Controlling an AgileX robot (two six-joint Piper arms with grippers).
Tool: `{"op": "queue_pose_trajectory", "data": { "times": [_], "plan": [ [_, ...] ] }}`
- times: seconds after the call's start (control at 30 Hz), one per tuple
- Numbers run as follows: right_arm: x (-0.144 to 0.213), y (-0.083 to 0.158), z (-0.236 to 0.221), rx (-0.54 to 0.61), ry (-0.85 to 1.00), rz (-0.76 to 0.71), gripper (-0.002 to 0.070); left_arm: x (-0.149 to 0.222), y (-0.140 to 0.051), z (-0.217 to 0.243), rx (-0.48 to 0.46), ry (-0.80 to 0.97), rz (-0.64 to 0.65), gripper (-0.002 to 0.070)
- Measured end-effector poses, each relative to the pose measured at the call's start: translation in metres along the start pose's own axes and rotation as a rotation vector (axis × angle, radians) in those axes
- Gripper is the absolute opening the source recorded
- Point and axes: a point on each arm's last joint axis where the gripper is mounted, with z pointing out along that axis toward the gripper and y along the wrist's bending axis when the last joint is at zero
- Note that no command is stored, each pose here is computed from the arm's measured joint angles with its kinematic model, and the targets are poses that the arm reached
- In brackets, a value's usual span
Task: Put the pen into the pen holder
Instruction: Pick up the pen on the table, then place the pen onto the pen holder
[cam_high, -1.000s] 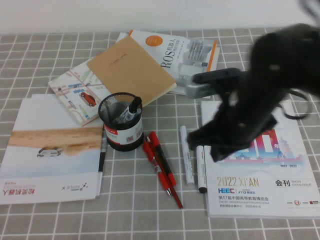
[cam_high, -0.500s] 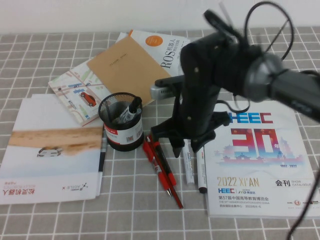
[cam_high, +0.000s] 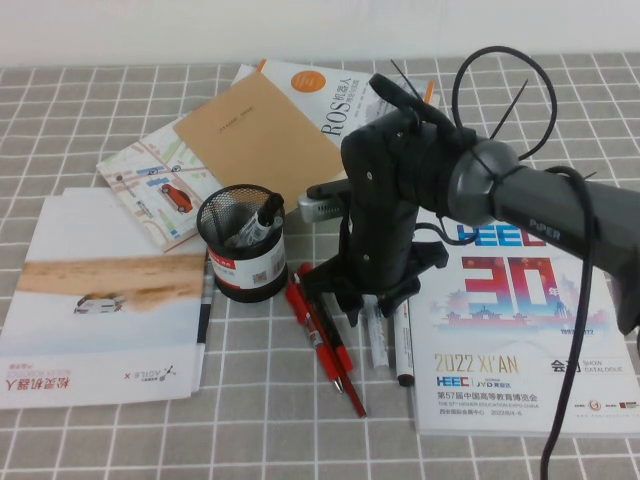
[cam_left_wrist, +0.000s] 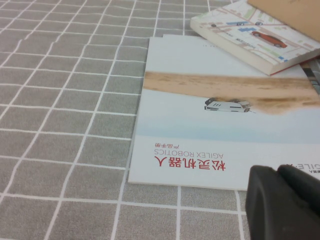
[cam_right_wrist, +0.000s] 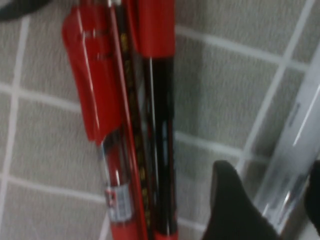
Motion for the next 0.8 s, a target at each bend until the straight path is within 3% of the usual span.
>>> {"op": "queue_pose_trajectory", "data": {
  "times": [0.27,0.4,0.5,0.63,0.8],
  "plan": [
    [-0.003,-0.001,0.012,0.010,0.001,0.010,0.0190,0.000,0.000,0.000,0.000,0.000,0.000,-0.0003],
    [-0.004,-0.004,0.012,0.018,-0.001,0.055,0.0102,0.000,0.000,0.000,0.000,0.000,0.000,-0.0003],
    [-0.005,-0.006,0.005,0.032,-0.031,0.089,0.0101,0.000,0.000,0.000,0.000,0.000,0.000,-0.0003],
    [-0.004,-0.010,-0.026,0.002,-0.150,0.123,0.0101,0.000,0.000,0.000,0.000,0.000,0.000,-0.0003],
    [0.021,-0.022,-0.071,-0.156,-0.429,0.180,0.0101,0.000,0.000,0.000,0.000,0.000,0.000,-0.0003]
  ]
}}
